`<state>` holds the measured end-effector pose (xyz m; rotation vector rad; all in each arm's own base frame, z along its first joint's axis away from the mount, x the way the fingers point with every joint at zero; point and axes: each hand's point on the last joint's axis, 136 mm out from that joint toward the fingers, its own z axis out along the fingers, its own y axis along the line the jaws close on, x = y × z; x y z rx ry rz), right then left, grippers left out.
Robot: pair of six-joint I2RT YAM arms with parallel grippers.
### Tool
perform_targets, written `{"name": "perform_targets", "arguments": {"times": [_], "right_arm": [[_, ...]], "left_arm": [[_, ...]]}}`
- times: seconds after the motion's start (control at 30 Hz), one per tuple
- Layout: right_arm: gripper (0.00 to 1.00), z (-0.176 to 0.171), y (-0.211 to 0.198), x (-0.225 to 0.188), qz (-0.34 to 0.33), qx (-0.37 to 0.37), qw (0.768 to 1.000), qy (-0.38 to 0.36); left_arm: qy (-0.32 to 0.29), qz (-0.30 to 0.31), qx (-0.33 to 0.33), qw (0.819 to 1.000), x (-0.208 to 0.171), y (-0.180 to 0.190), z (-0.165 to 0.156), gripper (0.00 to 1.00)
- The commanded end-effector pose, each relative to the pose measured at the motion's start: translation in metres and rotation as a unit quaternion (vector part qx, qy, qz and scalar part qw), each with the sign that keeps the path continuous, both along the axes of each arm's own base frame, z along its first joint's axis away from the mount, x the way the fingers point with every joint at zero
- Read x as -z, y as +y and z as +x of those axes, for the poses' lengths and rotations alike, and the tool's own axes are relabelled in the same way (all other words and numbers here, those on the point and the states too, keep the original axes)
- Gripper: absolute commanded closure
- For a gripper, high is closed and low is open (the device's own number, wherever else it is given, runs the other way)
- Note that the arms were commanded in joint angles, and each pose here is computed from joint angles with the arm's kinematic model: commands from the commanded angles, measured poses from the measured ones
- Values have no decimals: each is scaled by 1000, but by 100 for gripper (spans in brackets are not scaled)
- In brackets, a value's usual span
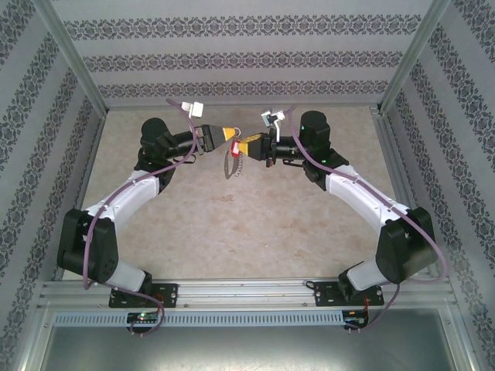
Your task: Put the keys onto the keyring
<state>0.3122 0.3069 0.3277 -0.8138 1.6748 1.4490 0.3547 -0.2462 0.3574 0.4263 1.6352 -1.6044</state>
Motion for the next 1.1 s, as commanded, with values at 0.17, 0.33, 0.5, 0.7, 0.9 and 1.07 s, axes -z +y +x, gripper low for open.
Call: {"name": "perform_targets", "arguments": {"times": [0.17, 0.33, 0.5, 0.7, 0.9, 1.07], "right_arm": [[100, -17, 0, 0, 0, -20, 1000, -13], [100, -15, 2, 5, -1, -22, 1000, -7], [100, -14, 10, 7, -1, -34, 999, -1], [100, -23, 30, 8, -3, -65, 998, 1], [100, -20, 30, 14, -9, -56, 998, 2], [100, -11, 30, 6, 4, -36, 999, 0]], "left_arm": [[-58, -9, -25, 998, -30, 5, -4, 100], [-67, -17, -35, 997, -35, 7, -3, 100], [-75, -31, -45, 996, -40, 10, -3, 100], [-76, -42, -47, 995, -41, 11, -3, 100], [-72, -44, -46, 995, -38, 11, -2, 100], [-73, -45, -47, 995, -35, 10, -2, 100]]}}
